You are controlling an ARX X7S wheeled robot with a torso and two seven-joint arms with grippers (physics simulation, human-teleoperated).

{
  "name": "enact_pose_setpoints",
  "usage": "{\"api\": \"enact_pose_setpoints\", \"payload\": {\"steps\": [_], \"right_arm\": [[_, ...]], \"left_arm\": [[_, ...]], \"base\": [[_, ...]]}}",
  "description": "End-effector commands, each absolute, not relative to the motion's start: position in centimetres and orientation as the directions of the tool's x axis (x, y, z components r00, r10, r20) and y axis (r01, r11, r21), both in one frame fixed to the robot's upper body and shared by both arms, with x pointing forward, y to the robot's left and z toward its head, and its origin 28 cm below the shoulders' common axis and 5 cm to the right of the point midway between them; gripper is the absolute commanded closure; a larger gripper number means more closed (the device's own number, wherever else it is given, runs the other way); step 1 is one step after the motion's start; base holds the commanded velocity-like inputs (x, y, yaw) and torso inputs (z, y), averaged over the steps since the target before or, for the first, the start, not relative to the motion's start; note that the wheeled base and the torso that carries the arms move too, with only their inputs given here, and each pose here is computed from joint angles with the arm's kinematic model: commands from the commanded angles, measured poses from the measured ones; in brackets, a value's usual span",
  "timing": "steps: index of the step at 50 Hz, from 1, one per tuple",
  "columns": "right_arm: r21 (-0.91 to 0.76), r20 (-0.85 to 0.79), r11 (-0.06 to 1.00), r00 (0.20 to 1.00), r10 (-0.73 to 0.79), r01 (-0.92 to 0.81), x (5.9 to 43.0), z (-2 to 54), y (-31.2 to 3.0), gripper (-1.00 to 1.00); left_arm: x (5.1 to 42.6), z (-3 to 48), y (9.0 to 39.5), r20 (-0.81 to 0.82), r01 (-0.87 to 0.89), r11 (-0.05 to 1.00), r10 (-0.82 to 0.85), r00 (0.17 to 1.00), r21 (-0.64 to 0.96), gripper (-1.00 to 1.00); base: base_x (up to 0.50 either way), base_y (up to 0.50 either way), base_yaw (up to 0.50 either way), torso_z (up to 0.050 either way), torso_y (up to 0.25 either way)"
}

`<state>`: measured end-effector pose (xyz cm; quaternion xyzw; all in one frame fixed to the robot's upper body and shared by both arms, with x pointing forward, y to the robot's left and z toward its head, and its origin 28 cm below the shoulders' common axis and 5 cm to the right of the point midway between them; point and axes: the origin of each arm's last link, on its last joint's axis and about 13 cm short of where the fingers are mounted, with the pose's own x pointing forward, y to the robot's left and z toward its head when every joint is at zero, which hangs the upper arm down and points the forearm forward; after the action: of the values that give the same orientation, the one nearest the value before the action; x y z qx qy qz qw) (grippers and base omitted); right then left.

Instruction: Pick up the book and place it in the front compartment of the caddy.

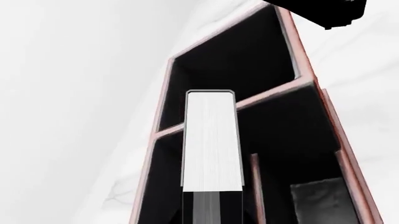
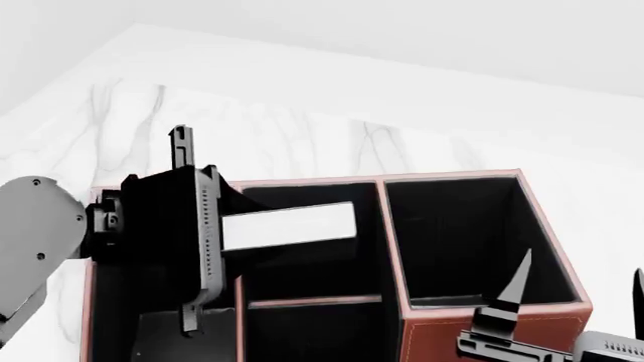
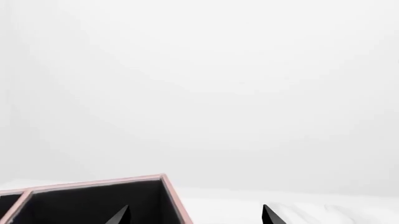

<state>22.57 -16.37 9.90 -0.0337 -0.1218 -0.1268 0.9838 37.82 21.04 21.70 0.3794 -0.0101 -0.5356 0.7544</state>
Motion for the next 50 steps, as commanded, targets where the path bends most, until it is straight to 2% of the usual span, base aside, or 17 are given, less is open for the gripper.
{"api": "enact_pose_setpoints", "payload": {"steps": [1, 19, 38, 39, 50], "right_arm": [[-0.039, 0.239, 0.962, 0.937, -0.254, 0.271, 22.7, 9.5, -16.7, -1.00], [-0.038, 0.219, 0.960, 0.940, -0.262, 0.276, 22.9, 8.8, -16.9, -1.00], [-0.044, 0.204, 0.959, 0.942, -0.265, 0.279, 22.9, 8.4, -17.0, -1.00], [-0.043, 0.204, 0.959, 0.942, -0.265, 0.279, 22.9, 8.4, -17.0, -1.00], [-0.043, 0.208, 0.961, 0.943, -0.261, 0.275, 22.8, 8.4, -16.9, -1.00]], "left_arm": [[39.1, 21.5, 20.0, -0.398, 0.835, 0.116, -0.839, 0.372, 0.537, 1.00], [40.6, 20.6, 19.1, -0.373, 0.877, 0.120, -0.872, 0.316, 0.465, 1.00], [42.7, 18.4, 19.5, -0.408, 0.911, 0.197, -0.845, 0.345, 0.362, 1.00], [42.8, 18.2, 19.5, -0.410, 0.909, 0.205, -0.841, 0.353, 0.362, -1.00], [42.3, 18.0, 19.4, -0.429, 0.904, 0.201, -0.828, 0.362, 0.376, -1.00]], "base": [[0.00, 0.00, 0.00, 0.000, 0.000], [0.00, 0.00, 0.00, 0.001, 0.002], [0.00, 0.00, 0.00, 0.000, 0.001], [0.00, 0.00, 0.00, 0.000, 0.000], [0.00, 0.00, 0.00, 0.000, 0.000]]}}
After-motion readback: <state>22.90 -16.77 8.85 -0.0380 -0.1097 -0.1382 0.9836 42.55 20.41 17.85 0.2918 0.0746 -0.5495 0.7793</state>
